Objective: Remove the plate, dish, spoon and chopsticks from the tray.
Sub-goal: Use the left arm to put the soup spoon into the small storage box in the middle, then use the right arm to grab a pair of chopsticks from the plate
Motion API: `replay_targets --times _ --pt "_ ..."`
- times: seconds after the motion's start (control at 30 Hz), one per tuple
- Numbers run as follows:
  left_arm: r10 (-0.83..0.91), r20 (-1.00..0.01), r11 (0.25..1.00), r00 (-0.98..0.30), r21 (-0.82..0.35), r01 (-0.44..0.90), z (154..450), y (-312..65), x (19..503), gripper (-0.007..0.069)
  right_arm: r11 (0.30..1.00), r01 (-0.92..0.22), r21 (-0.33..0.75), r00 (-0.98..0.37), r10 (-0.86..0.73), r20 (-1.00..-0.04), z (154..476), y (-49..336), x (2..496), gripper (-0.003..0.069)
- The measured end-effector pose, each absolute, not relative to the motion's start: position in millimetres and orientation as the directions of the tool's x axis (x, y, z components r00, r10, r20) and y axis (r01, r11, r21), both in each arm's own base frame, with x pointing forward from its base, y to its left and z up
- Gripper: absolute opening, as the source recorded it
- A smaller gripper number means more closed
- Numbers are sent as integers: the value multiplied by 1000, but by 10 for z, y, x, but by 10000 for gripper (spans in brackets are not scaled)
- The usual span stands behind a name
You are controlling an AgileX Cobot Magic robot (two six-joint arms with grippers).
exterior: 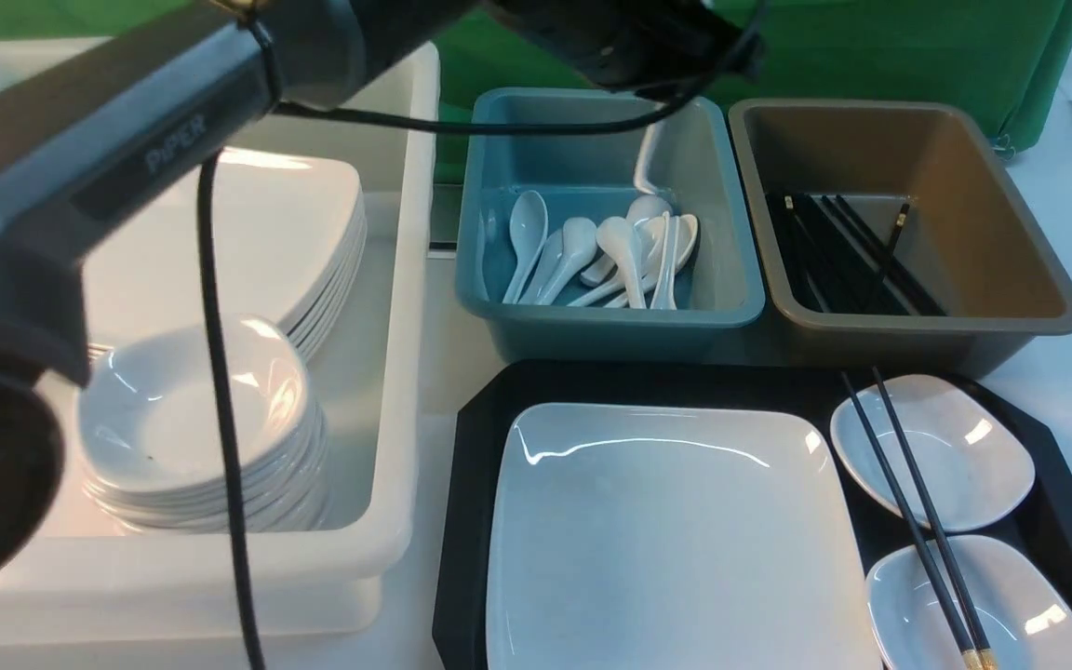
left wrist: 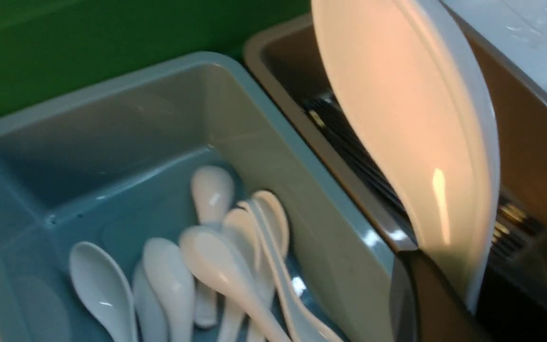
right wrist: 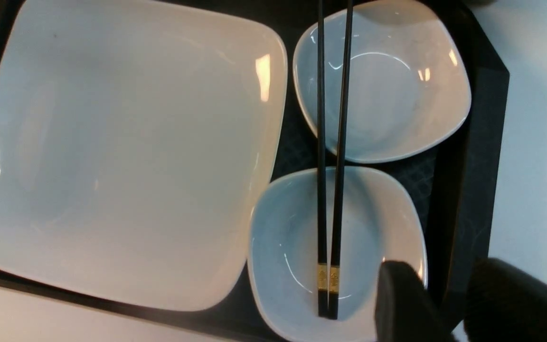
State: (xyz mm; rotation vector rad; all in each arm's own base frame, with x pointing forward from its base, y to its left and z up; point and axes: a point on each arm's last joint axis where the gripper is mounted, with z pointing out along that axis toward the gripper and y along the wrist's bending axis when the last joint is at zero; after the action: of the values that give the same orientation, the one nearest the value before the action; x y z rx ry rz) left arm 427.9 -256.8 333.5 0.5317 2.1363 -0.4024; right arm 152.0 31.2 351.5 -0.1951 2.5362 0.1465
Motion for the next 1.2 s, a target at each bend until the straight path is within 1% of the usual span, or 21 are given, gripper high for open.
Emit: replay_targets --times 0.07,0.1,0.2,0.4,0.53,0.6,0.63,0.67,0.7,0.73,0.8,0.83,0.87,0.9,0.93,0.97,1.0,1.03,1.07,1.13,1.2 --pt "214 -816 868 -537 -94 488 3202 -2516 4396 67 983 -171 62 -818 -106 -565 3515 312 1520 239" --pt "208 -807 878 -553 -96 470 3037 -2473 4509 76 983 -171 62 -816 -106 -569 3517 313 1523 239" --pt "216 -794 882 -568 -91 462 2892 -2452 4581 111 983 -171 63 -808 -104 -580 3524 314 1533 239" --pt "246 -772 888 -586 -64 456 2752 -2437 4624 360 983 -172 62 -788 -99 -608 3543 318 1558 240" --pt "288 -715 887 -637 -51 458 2814 -2381 4525 424 983 -173 62 -782 -99 -615 3545 320 1575 244" --pt "309 -685 887 -660 -42 460 2885 -2345 4460 404 983 -172 62 -777 -97 -621 3545 323 1593 245" --pt "324 -666 887 -672 -32 461 2962 -2308 4402 368 983 -172 62 -779 -97 -619 3537 328 1623 246" --pt "345 -643 887 -683 -13 461 3127 -2238 4295 277 982 -178 57 -784 -107 -611 3523 340 1690 247" --pt "345 -648 887 -679 -11 461 3155 -2232 4286 262 983 -177 57 -786 -107 -609 3516 342 1701 248" --pt "364 -641 883 -676 8 469 3369 -2156 4157 144 981 -187 48 -793 -122 -597 3502 357 1789 253" --pt "375 -661 877 -650 27 479 3671 -2059 3982 55 977 -209 32 -810 -155 -566 3447 384 1946 282" --pt "376 -662 877 -648 28 480 3695 -2048 3962 49 977 -211 31 -812 -158 -562 3440 387 1962 292" --pt "369 -696 874 -616 35 484 3952 -1955 3781 25 975 -222 25 -832 -177 -525 3355 415 2123 342" --pt "370 -710 872 -599 43 488 4067 -1896 3671 18 974 -227 23 -845 -186 -501 3294 430 2211 380" --pt "373 -708 871 -600 45 489 4067 -1885 3650 15 974 -227 23 -849 -186 -495 3280 433 2227 388" --pt "369 -727 870 -580 49 491 4220 -1787 3454 11 973 -232 19 -872 -199 -447 3139 457 2379 465" --pt "367 -732 869 -574 49 492 4272 -1722 3326 11 972 -235 19 -883 -205 -421 3054 470 2458 506" --pt "367 -732 869 -574 49 493 4281 -1708 3301 11 972 -235 19 -883 -205 -423 3054 471 2460 506" --pt "362 -742 869 -565 50 492 4312 -1611 3114 11 971 -240 18 -896 -214 -389 2934 488 2562 556" --pt "351 -762 869 -545 50 492 4287 -1458 2809 11 967 -254 14 -905 -233 -355 2744 540 2714 603" --pt "341 -773 871 -535 46 489 4240 -1370 2640 11 964 -265 13 -909 -245 -336 2627 584 2792 613"
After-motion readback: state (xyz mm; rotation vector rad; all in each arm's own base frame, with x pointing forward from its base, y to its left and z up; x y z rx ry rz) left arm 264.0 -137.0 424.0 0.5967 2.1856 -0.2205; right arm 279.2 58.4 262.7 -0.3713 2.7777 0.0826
